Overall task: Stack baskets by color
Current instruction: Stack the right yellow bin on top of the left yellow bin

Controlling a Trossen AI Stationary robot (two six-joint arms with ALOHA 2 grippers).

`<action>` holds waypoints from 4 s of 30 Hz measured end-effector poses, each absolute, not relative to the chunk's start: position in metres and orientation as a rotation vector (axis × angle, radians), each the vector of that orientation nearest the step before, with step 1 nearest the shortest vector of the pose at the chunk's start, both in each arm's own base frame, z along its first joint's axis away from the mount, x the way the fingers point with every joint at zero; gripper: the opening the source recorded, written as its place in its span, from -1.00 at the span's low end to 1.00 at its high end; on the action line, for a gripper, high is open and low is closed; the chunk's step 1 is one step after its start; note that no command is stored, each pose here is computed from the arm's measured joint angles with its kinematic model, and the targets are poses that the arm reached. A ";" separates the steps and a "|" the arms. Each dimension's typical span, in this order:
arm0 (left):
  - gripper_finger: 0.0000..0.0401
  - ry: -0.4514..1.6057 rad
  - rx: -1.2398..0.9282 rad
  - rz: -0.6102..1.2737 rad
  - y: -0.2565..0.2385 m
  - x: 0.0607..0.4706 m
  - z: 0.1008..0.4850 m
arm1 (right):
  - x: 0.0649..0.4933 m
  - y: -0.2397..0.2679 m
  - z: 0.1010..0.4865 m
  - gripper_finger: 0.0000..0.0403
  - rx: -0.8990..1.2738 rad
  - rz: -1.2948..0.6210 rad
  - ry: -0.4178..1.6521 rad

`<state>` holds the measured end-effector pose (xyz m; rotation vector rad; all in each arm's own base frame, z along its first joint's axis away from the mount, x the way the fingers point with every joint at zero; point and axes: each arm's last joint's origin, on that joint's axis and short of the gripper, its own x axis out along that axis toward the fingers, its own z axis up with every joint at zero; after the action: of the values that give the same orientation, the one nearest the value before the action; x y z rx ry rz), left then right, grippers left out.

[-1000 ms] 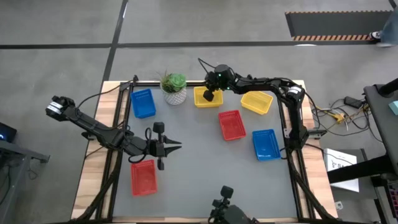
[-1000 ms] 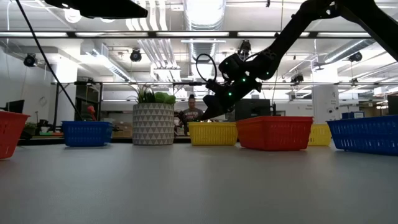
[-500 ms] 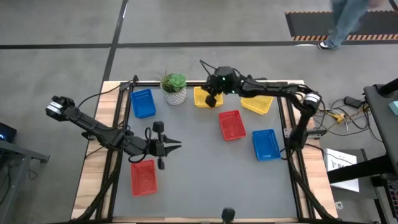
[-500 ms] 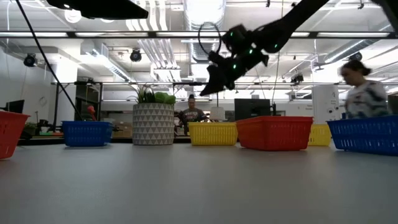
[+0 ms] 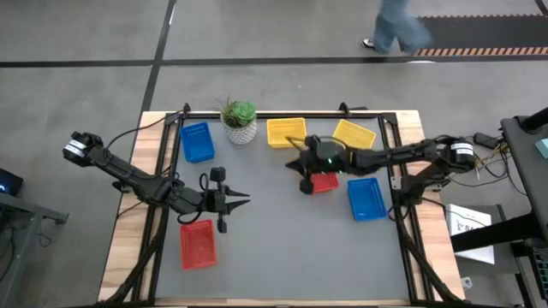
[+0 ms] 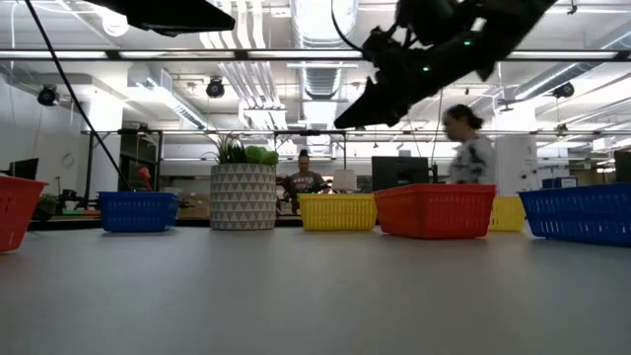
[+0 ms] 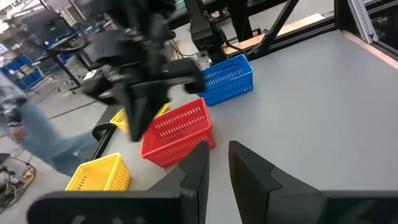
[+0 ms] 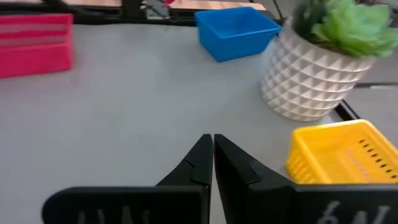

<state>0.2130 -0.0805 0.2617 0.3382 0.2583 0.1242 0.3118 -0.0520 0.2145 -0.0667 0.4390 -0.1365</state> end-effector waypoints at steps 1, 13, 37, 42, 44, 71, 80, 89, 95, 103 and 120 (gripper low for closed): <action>-0.77 0.257 0.327 0.126 -0.081 0.213 0.262 | 0.309 -0.044 0.212 -0.96 -0.076 -0.127 0.434; -0.77 0.255 0.286 0.130 -0.081 0.213 0.261 | 0.301 0.012 0.208 -0.96 -0.149 0.014 0.375; -0.77 0.422 -0.051 0.067 -0.097 0.240 0.217 | 0.255 0.040 0.207 -0.96 -0.062 -0.063 0.720; -0.77 0.420 -0.042 0.075 -0.097 0.240 0.217 | 0.252 0.039 0.207 -0.95 -0.056 -0.072 0.749; -0.77 0.419 -0.043 0.075 -0.097 0.240 0.218 | 0.252 0.039 0.207 -0.95 -0.057 -0.071 0.752; -0.77 0.383 0.026 0.197 -0.092 0.240 0.218 | 0.259 -0.028 0.239 -0.30 0.113 -0.457 0.758; -0.77 0.363 0.235 0.162 -0.092 0.243 0.223 | 0.250 -0.073 0.275 -0.30 0.309 -0.557 0.999; -0.77 0.300 0.396 0.156 -0.091 0.246 0.231 | 0.234 -0.136 0.285 -0.30 0.446 -0.669 1.312; -0.77 0.304 0.398 0.155 -0.091 0.245 0.230 | 0.230 -0.161 0.273 -0.30 0.497 -0.573 1.410; -0.77 0.312 0.403 0.153 -0.091 0.245 0.228 | 0.234 -0.177 0.237 -0.30 0.506 -0.520 1.574; -0.77 0.312 0.403 0.152 -0.091 0.245 0.228 | 0.247 -0.206 0.178 -0.46 0.476 -0.493 1.707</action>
<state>0.2450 -0.0908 0.2282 0.4029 0.3122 0.1521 0.2473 -0.2062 0.1778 0.4764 1.7070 -0.4932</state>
